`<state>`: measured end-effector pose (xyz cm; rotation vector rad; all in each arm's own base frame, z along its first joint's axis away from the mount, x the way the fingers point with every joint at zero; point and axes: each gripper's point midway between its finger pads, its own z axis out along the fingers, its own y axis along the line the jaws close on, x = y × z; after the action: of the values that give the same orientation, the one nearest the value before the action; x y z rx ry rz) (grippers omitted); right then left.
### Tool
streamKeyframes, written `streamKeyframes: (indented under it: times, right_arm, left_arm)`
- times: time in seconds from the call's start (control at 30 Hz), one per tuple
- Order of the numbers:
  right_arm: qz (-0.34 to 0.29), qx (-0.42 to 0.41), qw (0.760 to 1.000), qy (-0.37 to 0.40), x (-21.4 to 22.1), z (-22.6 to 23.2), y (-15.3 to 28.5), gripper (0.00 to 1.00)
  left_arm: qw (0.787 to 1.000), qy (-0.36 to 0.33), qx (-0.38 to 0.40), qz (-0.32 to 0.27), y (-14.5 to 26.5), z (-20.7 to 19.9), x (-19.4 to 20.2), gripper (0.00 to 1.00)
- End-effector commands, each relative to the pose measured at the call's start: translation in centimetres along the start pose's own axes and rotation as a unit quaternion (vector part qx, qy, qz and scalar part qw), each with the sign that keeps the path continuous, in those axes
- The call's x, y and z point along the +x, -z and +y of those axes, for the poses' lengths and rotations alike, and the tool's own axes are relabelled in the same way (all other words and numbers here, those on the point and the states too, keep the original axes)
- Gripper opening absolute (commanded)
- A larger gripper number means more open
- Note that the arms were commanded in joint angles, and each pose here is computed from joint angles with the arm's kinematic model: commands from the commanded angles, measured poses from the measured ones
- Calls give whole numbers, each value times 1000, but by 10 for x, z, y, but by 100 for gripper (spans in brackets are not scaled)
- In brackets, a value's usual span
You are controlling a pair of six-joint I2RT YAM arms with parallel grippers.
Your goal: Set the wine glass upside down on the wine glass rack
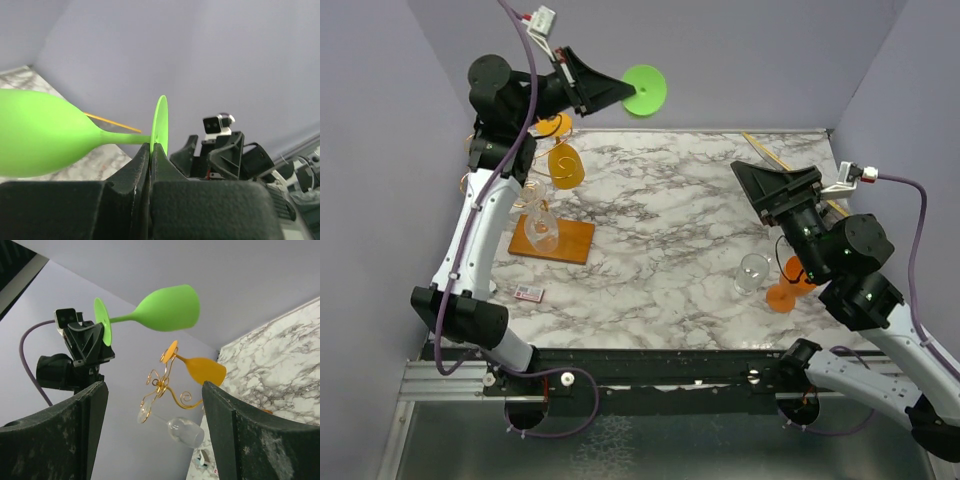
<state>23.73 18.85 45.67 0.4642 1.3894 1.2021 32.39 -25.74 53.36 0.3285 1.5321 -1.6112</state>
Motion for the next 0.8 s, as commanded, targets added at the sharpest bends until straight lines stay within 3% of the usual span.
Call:
streamKeyframes:
  times: [0.0,0.23,0.4,0.77]
  right_arm:
    - [-6,31,999,12,3,-19,-1,81]
    - [13,33,999,16,11,-21,-2,80]
    - [19,38,999,12,17,-27,-3,80]
    - [27,54,998,15,24,-40,-1,80]
  left_arm:
    - [999,-15,-13,-40,26,23,-57,0]
    - [990,-39,-71,-116,87,71,-135,0]
    - [972,-27,-147,-181,157,116,-171,0]
    - [909,26,-303,-285,284,183,-173,0]
